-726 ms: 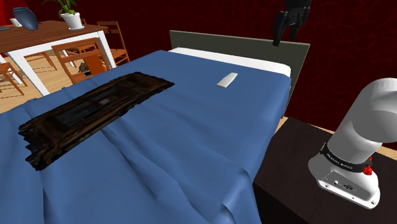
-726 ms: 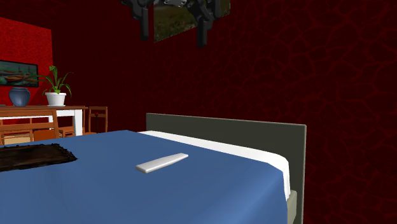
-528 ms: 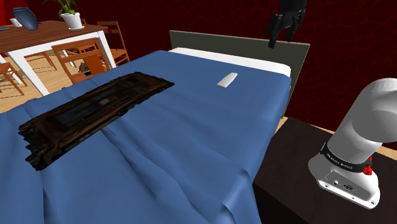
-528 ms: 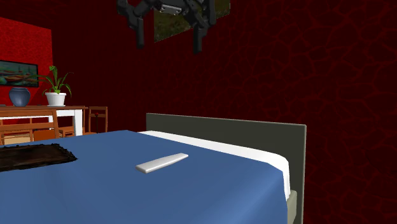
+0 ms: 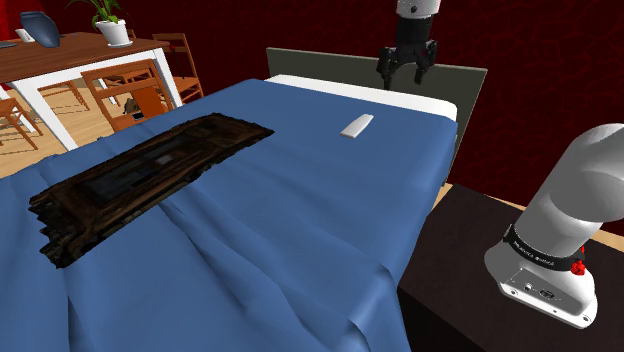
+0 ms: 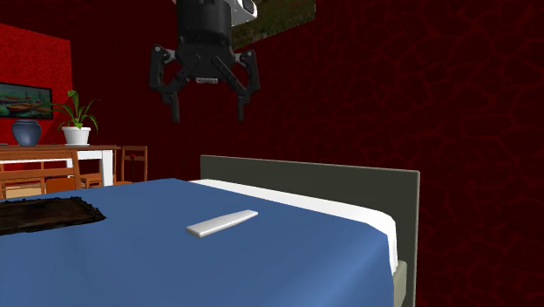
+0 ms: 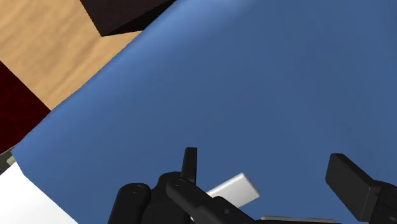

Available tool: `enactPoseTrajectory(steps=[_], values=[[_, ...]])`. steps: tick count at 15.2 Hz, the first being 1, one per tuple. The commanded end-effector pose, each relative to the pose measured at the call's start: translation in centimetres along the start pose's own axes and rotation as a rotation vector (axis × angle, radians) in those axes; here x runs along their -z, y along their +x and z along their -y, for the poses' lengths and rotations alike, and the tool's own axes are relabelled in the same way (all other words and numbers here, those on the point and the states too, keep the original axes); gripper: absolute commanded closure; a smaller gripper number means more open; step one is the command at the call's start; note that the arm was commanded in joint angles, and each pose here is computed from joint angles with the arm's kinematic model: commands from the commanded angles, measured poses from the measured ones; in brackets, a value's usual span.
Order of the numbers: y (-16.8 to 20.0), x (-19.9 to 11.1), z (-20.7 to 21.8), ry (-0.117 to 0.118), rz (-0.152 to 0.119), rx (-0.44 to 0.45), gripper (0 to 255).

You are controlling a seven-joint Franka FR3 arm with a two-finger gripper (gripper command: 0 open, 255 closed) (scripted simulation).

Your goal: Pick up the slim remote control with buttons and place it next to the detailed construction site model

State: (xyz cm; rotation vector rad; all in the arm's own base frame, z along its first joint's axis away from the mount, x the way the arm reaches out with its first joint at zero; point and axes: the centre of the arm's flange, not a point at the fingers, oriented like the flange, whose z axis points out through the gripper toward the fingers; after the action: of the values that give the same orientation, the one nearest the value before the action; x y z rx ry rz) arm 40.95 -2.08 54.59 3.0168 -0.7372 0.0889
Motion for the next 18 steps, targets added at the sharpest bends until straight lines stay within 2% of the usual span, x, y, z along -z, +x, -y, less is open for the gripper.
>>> enactPoseTrajectory(steps=[1, 9, 18], values=[[1.9, -1.6, 0.8, 0.0, 0.005, -0.068, 0], [10.4, -8.1, 2.2, -0.004, 0.029, -0.327, 0], [19.9, -15.7, 1.1, -0.009, 0.055, -0.619, 0]])
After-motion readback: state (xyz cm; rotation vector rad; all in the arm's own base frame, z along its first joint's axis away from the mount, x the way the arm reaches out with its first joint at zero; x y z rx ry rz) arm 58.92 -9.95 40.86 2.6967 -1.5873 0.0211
